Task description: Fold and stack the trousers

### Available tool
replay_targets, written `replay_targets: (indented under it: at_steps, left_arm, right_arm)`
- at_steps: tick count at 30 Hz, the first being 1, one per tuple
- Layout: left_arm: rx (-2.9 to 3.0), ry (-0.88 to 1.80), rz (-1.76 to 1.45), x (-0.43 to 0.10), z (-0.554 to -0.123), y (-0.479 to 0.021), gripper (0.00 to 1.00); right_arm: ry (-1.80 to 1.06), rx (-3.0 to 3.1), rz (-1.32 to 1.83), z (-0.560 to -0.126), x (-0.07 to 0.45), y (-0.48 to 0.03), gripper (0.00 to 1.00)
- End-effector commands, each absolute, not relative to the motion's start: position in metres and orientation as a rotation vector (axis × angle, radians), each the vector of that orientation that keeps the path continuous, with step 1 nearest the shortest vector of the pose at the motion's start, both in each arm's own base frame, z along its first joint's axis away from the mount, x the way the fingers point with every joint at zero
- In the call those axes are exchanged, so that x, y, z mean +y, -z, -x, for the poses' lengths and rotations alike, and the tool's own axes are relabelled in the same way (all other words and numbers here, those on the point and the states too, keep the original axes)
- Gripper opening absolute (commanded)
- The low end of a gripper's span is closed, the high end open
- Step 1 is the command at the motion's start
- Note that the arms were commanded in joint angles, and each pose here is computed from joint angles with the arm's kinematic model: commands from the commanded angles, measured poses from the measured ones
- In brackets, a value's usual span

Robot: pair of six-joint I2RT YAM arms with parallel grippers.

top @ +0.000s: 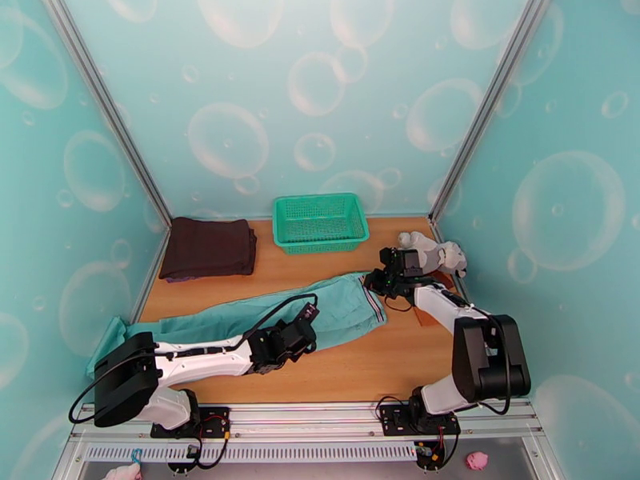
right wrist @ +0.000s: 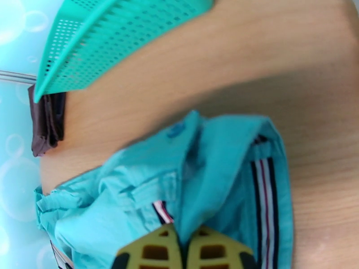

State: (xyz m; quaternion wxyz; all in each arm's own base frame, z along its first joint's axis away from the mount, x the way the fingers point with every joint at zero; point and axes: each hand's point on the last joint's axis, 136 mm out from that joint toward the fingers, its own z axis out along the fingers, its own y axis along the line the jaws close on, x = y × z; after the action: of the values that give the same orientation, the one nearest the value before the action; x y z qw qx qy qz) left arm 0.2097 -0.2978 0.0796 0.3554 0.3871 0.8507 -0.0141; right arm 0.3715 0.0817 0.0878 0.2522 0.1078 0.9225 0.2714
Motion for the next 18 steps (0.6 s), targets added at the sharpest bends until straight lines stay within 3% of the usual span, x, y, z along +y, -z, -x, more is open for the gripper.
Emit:
replay_targets:
  at_steps: [1, 18]
  left_arm:
    - [2.181, 0.155, -1.124, -0.313, -0.196, -0.073, 0.00]
    - [2.222, 0.175, -1.175, -0.311, -0.193, -0.052, 0.00]
  right_arm:
    - [-0.700, 2.533, -0.279, -0.373, 0.074, -0.093, 0.03]
    - [-0.524, 2.651, -0.330, -0.352, 0.051, -0.070, 0.06]
